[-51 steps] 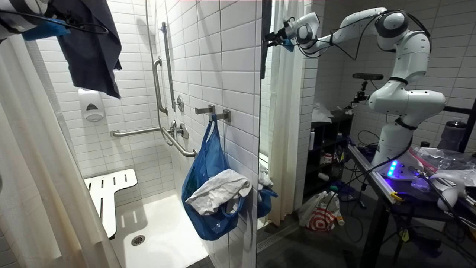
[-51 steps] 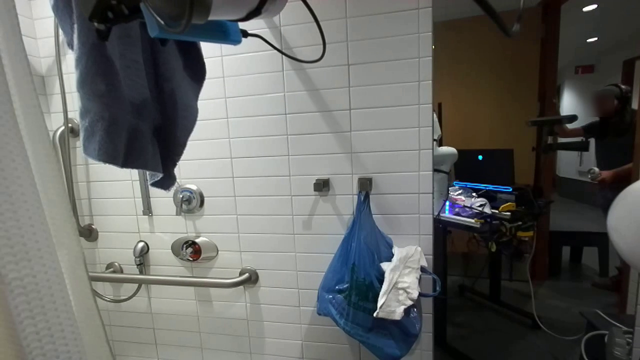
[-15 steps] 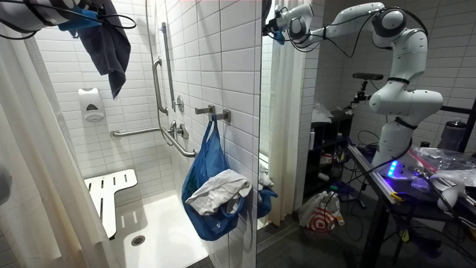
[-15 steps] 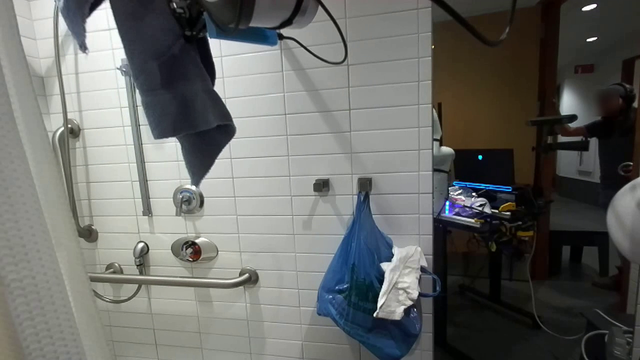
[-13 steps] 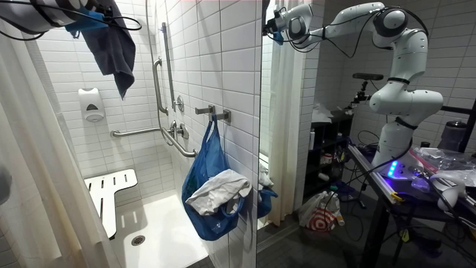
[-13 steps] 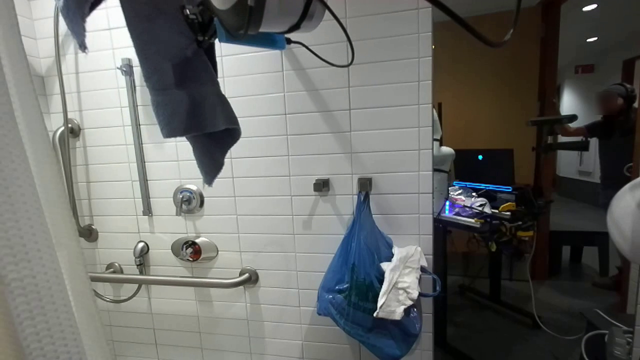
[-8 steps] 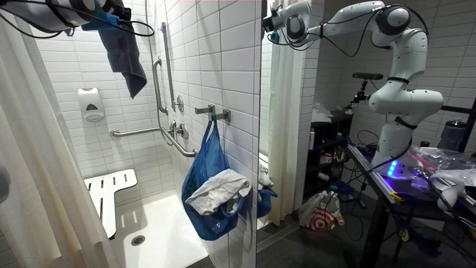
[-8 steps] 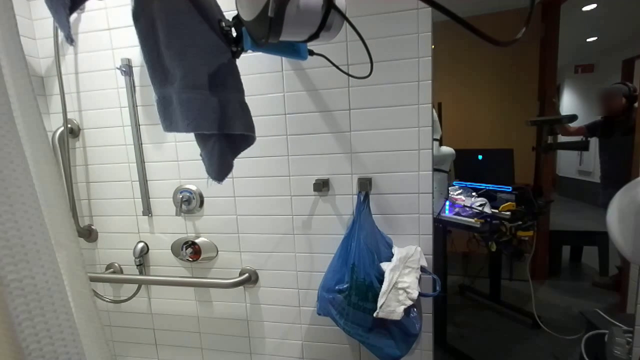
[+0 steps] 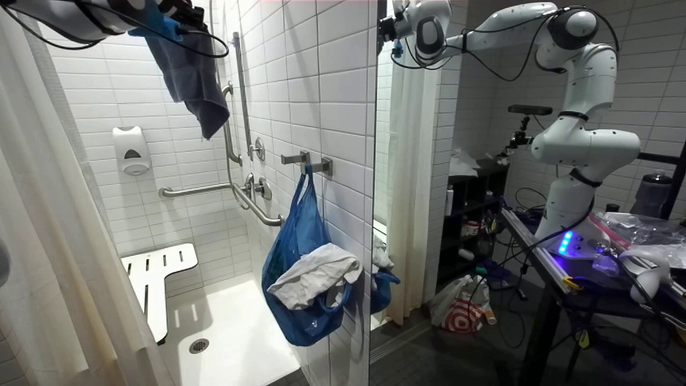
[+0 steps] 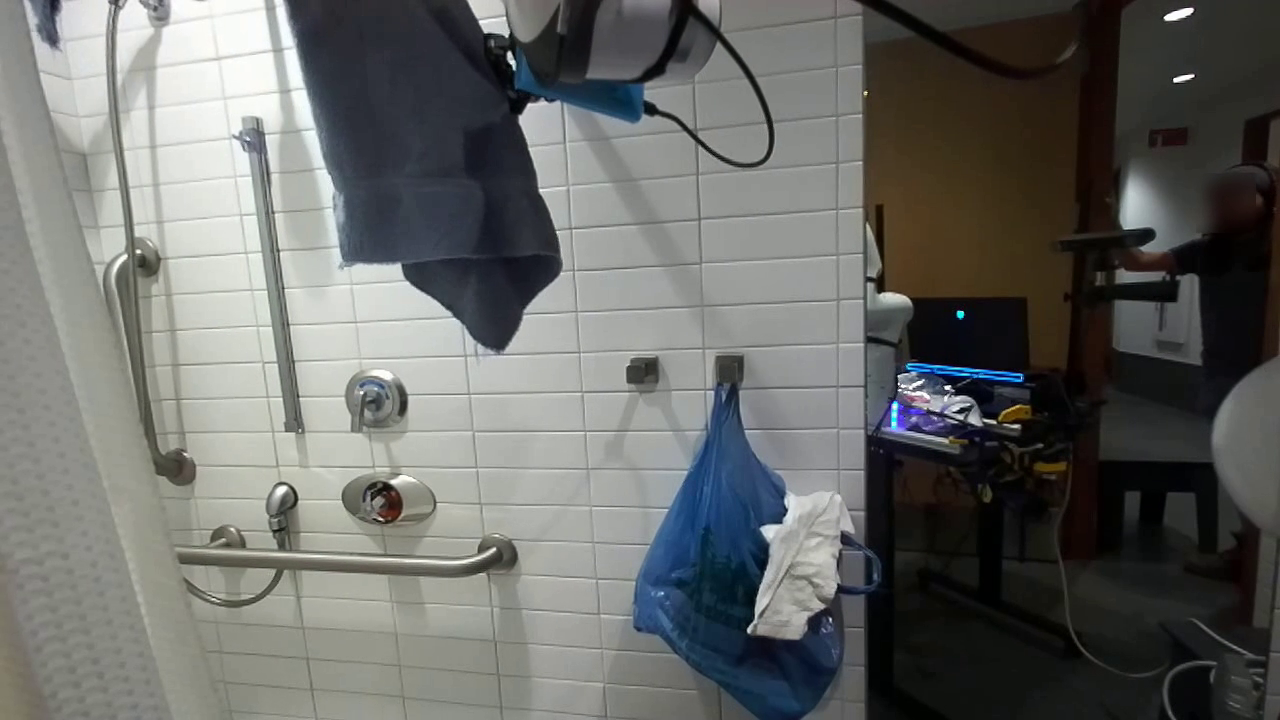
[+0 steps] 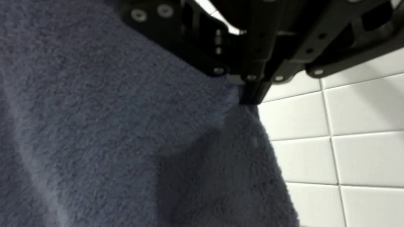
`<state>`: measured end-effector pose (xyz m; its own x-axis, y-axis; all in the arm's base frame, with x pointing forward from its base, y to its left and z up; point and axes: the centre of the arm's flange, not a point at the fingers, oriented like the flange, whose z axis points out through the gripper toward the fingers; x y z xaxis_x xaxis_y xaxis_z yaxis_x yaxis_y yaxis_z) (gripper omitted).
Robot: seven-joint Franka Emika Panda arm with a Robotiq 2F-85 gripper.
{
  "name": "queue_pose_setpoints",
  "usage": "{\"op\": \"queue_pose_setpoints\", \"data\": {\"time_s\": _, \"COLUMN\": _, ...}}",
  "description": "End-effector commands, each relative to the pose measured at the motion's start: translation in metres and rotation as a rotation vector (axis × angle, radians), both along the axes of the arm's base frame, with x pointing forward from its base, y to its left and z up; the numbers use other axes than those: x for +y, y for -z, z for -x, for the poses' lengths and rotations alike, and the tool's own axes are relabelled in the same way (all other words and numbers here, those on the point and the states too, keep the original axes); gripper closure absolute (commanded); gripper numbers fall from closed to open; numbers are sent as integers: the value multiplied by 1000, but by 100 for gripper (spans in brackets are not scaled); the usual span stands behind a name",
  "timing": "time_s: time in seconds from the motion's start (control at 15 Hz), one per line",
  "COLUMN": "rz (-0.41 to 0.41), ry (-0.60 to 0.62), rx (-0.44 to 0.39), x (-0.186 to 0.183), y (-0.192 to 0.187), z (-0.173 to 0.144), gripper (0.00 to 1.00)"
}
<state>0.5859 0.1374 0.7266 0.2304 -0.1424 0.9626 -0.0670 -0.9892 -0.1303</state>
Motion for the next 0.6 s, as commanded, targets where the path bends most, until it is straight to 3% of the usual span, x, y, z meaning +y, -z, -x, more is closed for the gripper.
{"op": "queue_pose_setpoints", "data": {"time_s": 0.0, "rz": -68, "ry": 118, "rx": -40, "x": -10, "y": 4, "z": 18, "gripper": 100}}
{"op": "queue_pose_setpoints", "data": {"time_s": 0.53, "rz": -158, "ry": 243, "rx": -130, "x": -40, "y": 16, "z": 46, "gripper": 100}}
